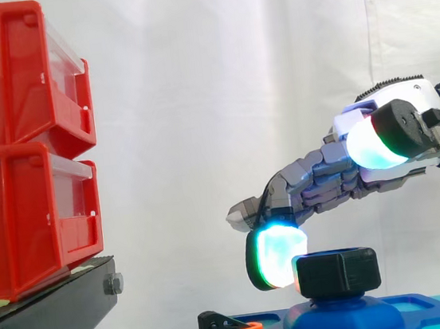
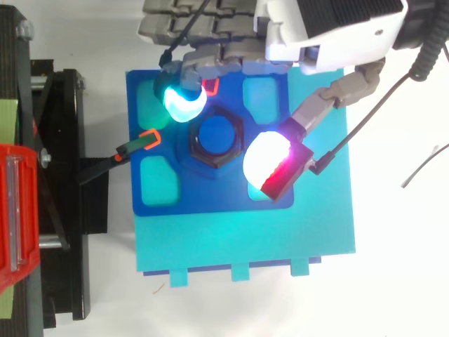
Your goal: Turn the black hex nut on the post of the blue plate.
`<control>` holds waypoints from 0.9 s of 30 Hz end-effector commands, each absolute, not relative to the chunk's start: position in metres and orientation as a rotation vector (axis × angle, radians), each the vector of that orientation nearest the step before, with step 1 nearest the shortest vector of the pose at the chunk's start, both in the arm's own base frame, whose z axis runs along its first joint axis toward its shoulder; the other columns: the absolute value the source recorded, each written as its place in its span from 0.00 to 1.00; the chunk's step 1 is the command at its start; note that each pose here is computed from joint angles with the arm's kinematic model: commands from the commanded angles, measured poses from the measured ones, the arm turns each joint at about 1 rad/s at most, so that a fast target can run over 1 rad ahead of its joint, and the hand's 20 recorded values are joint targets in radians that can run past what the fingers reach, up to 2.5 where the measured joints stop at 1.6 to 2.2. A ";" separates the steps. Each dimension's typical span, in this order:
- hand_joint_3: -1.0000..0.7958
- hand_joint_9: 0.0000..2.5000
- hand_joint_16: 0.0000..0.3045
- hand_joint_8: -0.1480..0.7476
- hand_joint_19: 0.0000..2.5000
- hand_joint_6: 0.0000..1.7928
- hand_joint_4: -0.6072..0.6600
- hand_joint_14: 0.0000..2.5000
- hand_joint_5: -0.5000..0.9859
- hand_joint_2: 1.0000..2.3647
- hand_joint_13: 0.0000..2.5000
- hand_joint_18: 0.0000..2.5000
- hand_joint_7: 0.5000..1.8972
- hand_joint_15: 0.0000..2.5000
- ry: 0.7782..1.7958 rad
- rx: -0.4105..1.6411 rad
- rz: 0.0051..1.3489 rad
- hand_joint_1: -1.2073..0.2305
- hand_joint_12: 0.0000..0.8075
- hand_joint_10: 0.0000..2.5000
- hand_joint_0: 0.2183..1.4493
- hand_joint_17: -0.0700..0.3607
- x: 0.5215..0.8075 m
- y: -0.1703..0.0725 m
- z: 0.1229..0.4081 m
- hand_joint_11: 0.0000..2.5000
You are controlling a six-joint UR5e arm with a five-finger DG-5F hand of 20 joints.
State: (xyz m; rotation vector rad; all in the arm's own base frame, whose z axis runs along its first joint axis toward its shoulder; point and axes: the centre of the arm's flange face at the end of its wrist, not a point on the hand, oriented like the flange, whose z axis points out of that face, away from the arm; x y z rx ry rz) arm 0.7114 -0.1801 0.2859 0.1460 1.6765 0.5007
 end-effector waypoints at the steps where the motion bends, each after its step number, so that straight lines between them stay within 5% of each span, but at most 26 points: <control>1: 0.28 0.02 0.19 0.49 0.12 0.28 0.75 0.00 0.20 0.00 0.00 0.00 0.37 0.01 1.676 0.147 0.501 0.76 0.48 0.00 0.19 0.46 0.709 -0.186 0.286 0.00; 27: 0.28 0.02 0.19 0.49 0.12 0.28 0.75 0.00 0.20 0.00 0.00 0.00 0.37 0.01 1.637 0.123 0.506 0.76 0.48 0.00 0.19 0.46 0.719 -0.193 0.327 0.00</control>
